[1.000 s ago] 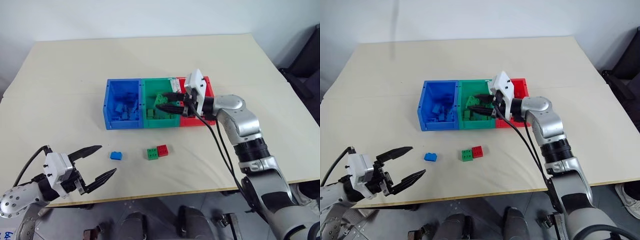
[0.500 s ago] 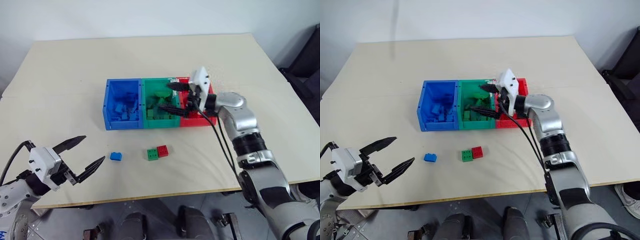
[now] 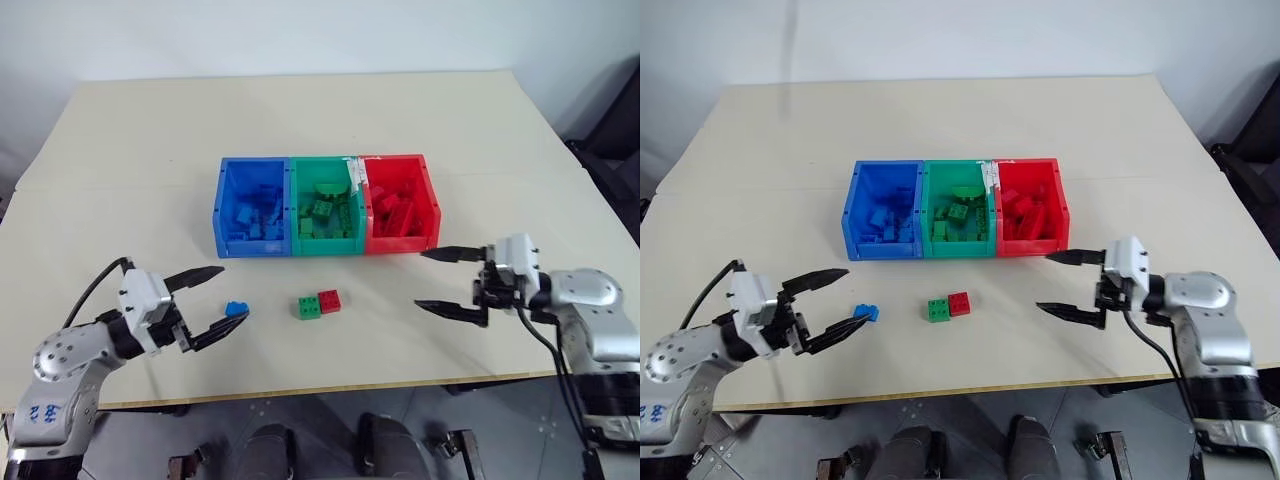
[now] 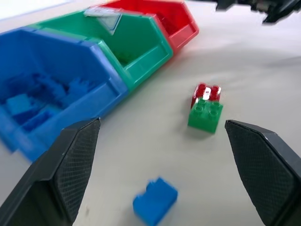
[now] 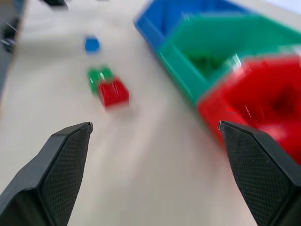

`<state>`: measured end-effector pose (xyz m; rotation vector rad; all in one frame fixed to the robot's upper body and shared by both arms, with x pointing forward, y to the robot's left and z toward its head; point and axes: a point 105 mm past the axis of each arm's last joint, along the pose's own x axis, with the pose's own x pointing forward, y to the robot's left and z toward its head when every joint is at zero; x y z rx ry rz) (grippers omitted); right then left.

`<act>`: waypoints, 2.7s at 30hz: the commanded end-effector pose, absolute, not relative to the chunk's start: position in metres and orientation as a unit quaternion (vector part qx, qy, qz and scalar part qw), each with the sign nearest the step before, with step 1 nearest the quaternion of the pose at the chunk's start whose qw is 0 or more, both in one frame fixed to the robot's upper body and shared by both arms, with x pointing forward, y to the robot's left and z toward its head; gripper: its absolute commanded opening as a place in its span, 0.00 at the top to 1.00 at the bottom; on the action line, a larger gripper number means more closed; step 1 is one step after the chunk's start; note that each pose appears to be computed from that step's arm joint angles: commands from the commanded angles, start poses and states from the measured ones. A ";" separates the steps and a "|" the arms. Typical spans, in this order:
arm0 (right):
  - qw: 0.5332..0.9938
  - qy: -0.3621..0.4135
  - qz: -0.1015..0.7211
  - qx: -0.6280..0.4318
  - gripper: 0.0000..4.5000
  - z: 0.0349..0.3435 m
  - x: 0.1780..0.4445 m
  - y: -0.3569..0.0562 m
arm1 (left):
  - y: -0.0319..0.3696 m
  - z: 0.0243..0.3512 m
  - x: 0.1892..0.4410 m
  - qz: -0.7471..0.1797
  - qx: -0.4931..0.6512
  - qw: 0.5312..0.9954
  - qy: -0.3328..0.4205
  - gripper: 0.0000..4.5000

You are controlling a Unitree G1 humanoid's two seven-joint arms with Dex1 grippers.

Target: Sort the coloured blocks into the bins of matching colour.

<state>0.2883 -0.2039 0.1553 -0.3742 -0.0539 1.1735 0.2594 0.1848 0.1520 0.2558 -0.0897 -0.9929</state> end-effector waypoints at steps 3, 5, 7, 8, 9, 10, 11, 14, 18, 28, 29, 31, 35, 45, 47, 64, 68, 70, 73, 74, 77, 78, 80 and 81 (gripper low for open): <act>0.841 -0.019 0.501 -0.204 0.01 0.153 0.288 -0.237 | 0.169 0.158 0.262 -0.516 0.136 0.843 -0.065 0.00; 0.831 -0.019 0.516 -0.205 0.01 0.153 0.289 -0.229 | 0.170 0.157 0.260 -0.521 0.144 0.839 -0.063 0.00; 0.821 -0.019 0.534 -0.199 0.01 0.153 0.291 -0.218 | 0.172 0.156 0.260 -0.519 0.147 0.840 -0.063 0.00; 0.807 0.005 0.559 -0.192 0.01 0.149 0.291 -0.203 | 0.176 0.155 0.257 -0.516 0.140 0.843 -0.058 0.00; 0.795 0.023 0.577 -0.184 0.01 0.146 0.292 -0.190 | 0.178 0.154 0.253 -0.516 0.131 0.845 -0.051 0.00; 0.787 0.035 0.589 -0.180 0.01 0.144 0.292 -0.182 | 0.179 0.153 0.251 -0.517 0.125 0.846 -0.046 0.00; 0.782 0.045 0.595 -0.179 0.01 0.142 0.293 -0.175 | 0.180 0.153 0.250 -0.515 0.124 0.847 -0.044 0.00; 0.737 0.052 0.644 -0.199 0.01 0.138 0.297 -0.133 | 0.190 0.149 0.237 -0.500 0.128 0.856 -0.027 0.00; 0.701 0.059 0.675 -0.220 0.01 0.129 0.307 -0.099 | 0.203 0.141 0.226 -0.476 0.137 0.869 -0.006 0.00; 0.671 0.059 0.693 -0.258 0.09 0.115 0.324 -0.054 | 0.202 0.145 0.222 -0.448 0.144 0.882 -0.022 0.00; 0.666 0.059 0.700 -0.253 0.14 0.115 0.321 -0.052 | 0.202 0.145 0.222 -0.446 0.143 0.883 -0.023 0.00; 0.660 0.058 0.707 -0.246 0.30 0.116 0.317 -0.052 | 0.202 0.145 0.221 -0.442 0.142 0.885 -0.023 0.00; 0.653 0.037 0.719 -0.235 0.63 0.121 0.308 -0.057 | 0.204 0.146 0.221 -0.436 0.141 0.889 -0.025 0.00; 0.779 -0.034 0.601 -0.173 0.68 0.184 0.332 -0.103 | 0.186 0.159 0.230 -0.459 0.139 0.876 -0.055 0.00; 0.810 -0.049 0.561 -0.162 0.68 0.200 0.346 -0.110 | 0.181 0.163 0.233 -0.464 0.135 0.873 -0.063 0.00; 0.879 -0.123 0.418 -0.191 0.13 0.251 0.403 -0.161 | 0.145 0.172 0.257 -0.526 0.137 0.835 -0.083 0.00; 0.835 -0.153 0.499 -0.176 0.00 0.250 0.367 -0.159 | 0.164 0.166 0.258 -0.502 0.142 0.850 -0.071 0.00; 0.811 -0.144 0.541 -0.172 0.00 0.240 0.346 -0.155 | 0.180 0.161 0.256 -0.487 0.135 0.861 -0.055 0.00; 0.774 -0.117 0.598 -0.173 0.00 0.210 0.309 -0.152 | 0.212 0.149 0.249 -0.456 0.121 0.882 -0.009 0.00; 0.765 -0.113 0.609 -0.175 0.00 0.197 0.297 -0.154 | 0.226 0.146 0.246 -0.436 0.129 0.891 -0.003 0.00; 0.761 -0.082 0.621 -0.166 0.00 0.172 0.279 -0.164 | 0.253 0.142 0.241 -0.398 0.155 0.904 0.008 0.00; 0.766 -0.066 0.621 -0.154 0.00 0.167 0.276 -0.170 | 0.259 0.140 0.239 -0.390 0.162 0.906 0.016 0.00; 0.771 -0.048 0.618 -0.143 0.00 0.162 0.273 -0.179 | 0.266 0.137 0.235 -0.386 0.167 0.907 0.029 0.00; 0.772 -0.044 0.618 -0.143 0.00 0.161 0.272 -0.181 | 0.266 0.136 0.234 -0.387 0.167 0.906 0.031 0.00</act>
